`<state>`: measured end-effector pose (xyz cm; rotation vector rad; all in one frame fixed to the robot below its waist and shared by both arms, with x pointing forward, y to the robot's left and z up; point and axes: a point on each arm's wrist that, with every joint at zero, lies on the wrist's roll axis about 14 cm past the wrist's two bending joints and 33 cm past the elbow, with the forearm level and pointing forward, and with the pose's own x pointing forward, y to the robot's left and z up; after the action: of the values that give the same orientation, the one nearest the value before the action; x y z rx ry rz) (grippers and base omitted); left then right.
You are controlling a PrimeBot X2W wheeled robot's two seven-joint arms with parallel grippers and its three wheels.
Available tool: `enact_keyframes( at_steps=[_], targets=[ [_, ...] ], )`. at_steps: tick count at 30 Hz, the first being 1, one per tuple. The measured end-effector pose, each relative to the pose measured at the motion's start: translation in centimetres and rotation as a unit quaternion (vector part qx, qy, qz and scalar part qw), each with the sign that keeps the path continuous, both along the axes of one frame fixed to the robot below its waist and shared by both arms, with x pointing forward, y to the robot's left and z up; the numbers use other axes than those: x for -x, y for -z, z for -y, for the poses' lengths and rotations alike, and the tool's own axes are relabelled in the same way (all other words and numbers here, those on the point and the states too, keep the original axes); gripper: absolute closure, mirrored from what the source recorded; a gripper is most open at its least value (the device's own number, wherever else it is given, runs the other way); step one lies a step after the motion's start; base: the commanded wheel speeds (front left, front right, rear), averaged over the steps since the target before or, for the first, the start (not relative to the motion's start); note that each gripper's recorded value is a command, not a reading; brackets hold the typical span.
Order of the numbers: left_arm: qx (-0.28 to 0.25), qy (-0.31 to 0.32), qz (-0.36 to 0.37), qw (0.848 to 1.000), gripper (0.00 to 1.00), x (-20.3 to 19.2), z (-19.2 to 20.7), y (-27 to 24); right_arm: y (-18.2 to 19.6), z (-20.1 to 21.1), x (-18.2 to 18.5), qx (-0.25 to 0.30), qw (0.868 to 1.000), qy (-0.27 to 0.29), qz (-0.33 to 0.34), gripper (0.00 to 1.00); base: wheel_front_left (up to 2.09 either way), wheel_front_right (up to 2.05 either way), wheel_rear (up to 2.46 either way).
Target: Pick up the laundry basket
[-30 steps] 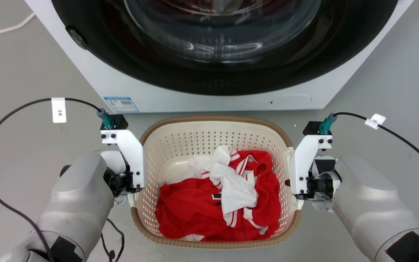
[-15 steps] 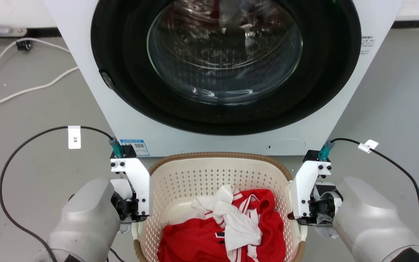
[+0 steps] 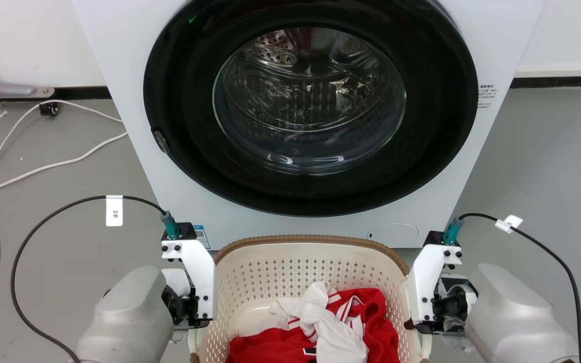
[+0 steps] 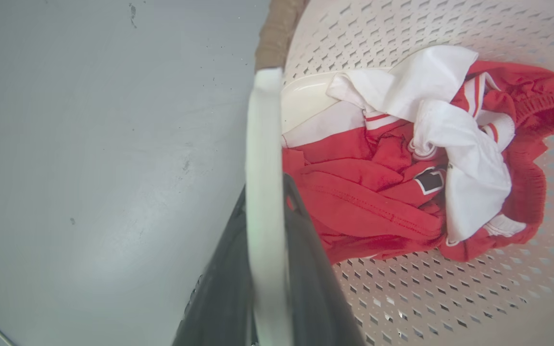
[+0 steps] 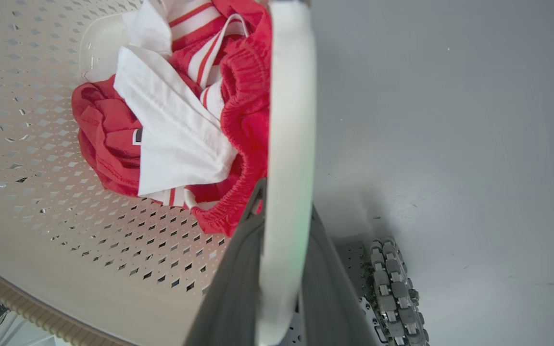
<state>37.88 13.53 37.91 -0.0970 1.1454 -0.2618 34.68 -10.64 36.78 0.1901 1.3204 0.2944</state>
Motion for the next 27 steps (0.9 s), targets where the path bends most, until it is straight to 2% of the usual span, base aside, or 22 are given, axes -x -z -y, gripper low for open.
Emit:
enact_keyframes(
  at_steps=[27],
  targets=[
    [0.003,0.005,0.021,1.0,1.0,1.02,0.71,-0.44,0.06,0.63,1.0,0.0,1.0,0.016,0.019,1.0,0.0,0.0,0.0]
  ],
)
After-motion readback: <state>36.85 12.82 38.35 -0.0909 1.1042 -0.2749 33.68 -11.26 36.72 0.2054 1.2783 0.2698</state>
